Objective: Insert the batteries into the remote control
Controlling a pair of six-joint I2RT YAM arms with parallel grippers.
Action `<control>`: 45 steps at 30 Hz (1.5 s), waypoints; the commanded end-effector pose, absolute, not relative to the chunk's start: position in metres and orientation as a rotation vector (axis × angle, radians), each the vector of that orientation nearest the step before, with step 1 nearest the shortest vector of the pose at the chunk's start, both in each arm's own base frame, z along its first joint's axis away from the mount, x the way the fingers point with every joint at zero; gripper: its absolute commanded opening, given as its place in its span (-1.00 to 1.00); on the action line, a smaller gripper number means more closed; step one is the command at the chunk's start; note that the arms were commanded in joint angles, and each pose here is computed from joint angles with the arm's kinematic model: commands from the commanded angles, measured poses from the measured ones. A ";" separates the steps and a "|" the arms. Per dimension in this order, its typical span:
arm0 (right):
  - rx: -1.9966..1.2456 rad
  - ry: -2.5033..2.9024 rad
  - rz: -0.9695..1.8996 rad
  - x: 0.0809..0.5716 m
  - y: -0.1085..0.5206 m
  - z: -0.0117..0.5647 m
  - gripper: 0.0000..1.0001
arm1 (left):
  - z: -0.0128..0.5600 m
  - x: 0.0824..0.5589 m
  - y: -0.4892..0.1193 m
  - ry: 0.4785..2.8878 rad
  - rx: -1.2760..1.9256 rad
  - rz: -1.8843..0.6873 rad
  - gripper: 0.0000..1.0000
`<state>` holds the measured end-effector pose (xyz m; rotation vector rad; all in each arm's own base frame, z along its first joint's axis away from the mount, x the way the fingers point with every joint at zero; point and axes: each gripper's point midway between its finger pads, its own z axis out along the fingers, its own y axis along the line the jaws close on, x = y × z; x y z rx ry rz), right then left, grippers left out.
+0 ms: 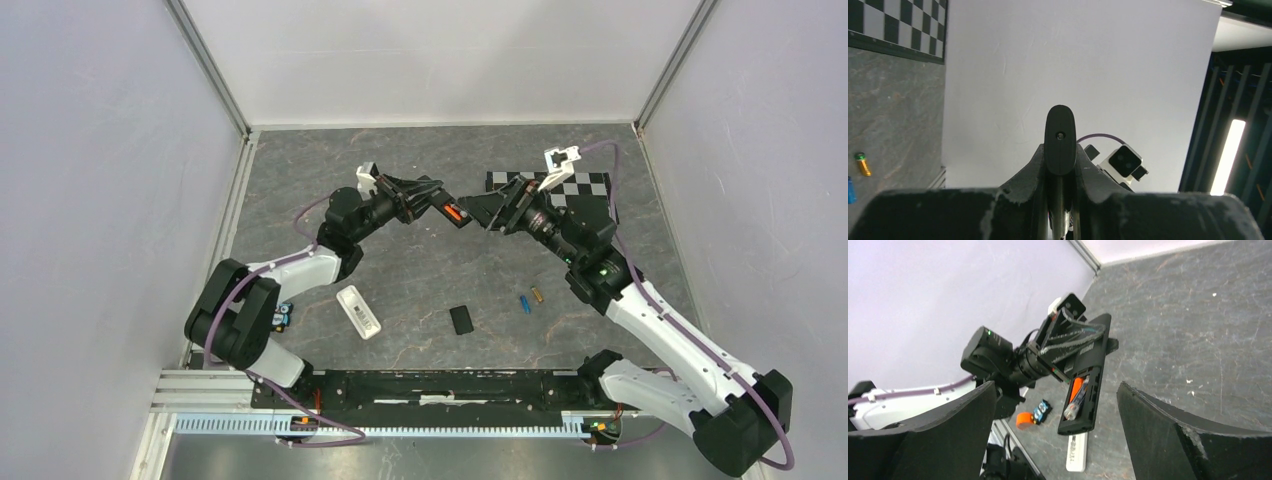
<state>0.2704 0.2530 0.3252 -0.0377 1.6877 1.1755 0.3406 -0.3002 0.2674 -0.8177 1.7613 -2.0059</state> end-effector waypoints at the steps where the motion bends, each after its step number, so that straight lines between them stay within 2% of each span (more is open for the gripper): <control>1: 0.066 1.558 1.207 0.274 0.241 0.358 0.88 | 0.306 0.332 -0.299 1.653 -0.861 -2.099 -0.96; 11: 0.128 1.649 1.254 0.272 0.246 0.333 0.67 | 0.320 0.332 -0.297 1.606 -0.821 -2.097 -0.96; 22: 0.162 1.715 1.296 0.274 0.252 0.316 0.30 | 0.336 0.326 -0.300 1.587 -0.758 -2.119 -0.96; 26: 0.182 1.721 1.313 0.279 0.248 0.314 0.25 | 0.343 0.322 -0.303 1.583 -0.729 -2.122 -0.96; 31: 0.170 1.711 1.330 0.278 0.248 0.315 0.28 | 0.346 0.319 -0.310 1.596 -0.703 -2.118 -0.96; 38: 0.198 1.686 1.330 0.277 0.240 0.319 0.66 | 0.340 0.319 -0.315 1.627 -0.697 -2.093 -0.96; 45: 0.165 1.649 1.371 0.273 0.242 0.325 0.77 | 0.337 0.319 -0.316 1.643 -0.703 -2.071 -0.96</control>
